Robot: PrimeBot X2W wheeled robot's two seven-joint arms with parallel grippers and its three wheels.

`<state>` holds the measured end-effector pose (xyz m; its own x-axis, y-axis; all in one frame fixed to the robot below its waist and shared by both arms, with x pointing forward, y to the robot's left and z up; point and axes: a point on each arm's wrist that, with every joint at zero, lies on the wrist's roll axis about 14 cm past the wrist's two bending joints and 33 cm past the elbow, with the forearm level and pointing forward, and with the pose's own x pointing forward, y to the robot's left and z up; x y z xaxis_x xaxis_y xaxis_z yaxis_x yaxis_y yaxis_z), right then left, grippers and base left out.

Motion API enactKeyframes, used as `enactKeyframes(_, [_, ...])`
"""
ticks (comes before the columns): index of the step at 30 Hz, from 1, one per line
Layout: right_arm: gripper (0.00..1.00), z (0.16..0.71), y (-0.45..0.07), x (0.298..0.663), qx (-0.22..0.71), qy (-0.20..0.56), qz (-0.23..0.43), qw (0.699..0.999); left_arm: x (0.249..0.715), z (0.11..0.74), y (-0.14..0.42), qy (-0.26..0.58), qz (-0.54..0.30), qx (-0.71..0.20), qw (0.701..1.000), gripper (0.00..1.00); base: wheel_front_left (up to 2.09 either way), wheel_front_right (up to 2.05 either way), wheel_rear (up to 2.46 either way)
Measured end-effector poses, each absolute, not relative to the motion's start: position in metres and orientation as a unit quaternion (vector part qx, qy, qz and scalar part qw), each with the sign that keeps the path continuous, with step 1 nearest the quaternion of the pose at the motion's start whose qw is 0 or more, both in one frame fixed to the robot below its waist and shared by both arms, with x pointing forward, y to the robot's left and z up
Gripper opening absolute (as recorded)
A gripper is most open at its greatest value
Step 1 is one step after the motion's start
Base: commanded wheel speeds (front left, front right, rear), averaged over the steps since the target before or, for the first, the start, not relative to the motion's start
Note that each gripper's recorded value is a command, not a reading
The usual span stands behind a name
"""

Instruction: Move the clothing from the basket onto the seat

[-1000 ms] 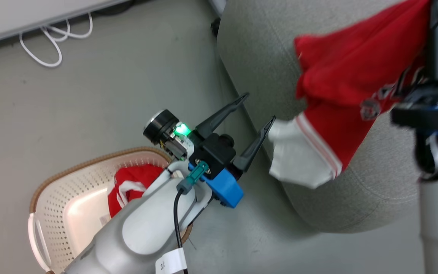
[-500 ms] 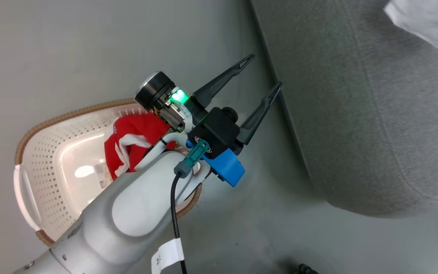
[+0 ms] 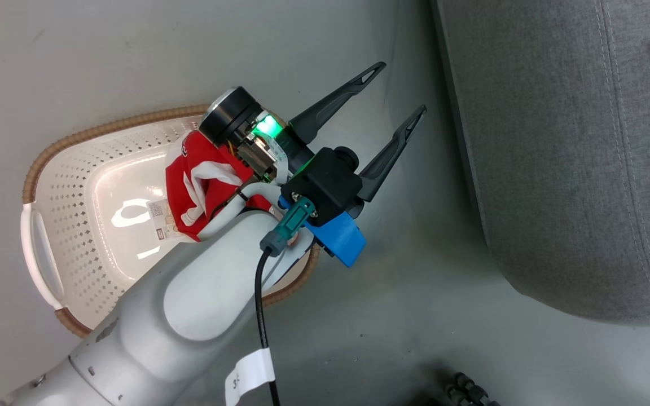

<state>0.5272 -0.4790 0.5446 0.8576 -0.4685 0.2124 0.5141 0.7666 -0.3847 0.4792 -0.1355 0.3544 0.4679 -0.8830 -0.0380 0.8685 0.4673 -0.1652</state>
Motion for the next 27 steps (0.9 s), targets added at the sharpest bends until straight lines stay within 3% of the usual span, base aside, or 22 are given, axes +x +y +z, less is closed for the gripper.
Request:
enactKeyframes(3, [0.00,0.497,-0.479,0.512,-0.193,0.008,-0.266,0.944,0.478,0.352,-0.137,0.061,-0.515,-0.061,0.853,1.00,0.00,0.00,0.00])
enactKeyframes(14, [0.03,0.420,-0.462,0.481,-0.132,0.093,-0.271,0.949,0.481,0.358,-0.137,0.053,-0.512,-0.066,0.855,1.00,0.00,0.00,0.00])
enactKeyframes(15, [1.00,0.421,-0.461,0.480,-0.126,0.089,-0.274,0.949,0.482,0.358,-0.137,0.052,-0.512,-0.066,0.855,1.00,0.00,0.00,0.00])
enactKeyframes(19, [1.00,0.435,-0.455,0.479,-0.127,0.064,-0.270,0.952,0.482,0.365,-0.135,0.048,-0.508,-0.062,0.858,1.00,0.00,0.00,0.00])
enactKeyframes(27, [1.00,0.450,-0.435,0.435,-0.125,0.055,-0.267,0.954,0.482,0.406,-0.129,0.026,-0.483,-0.065,0.873,1.00,0.00,0.00,0.00])
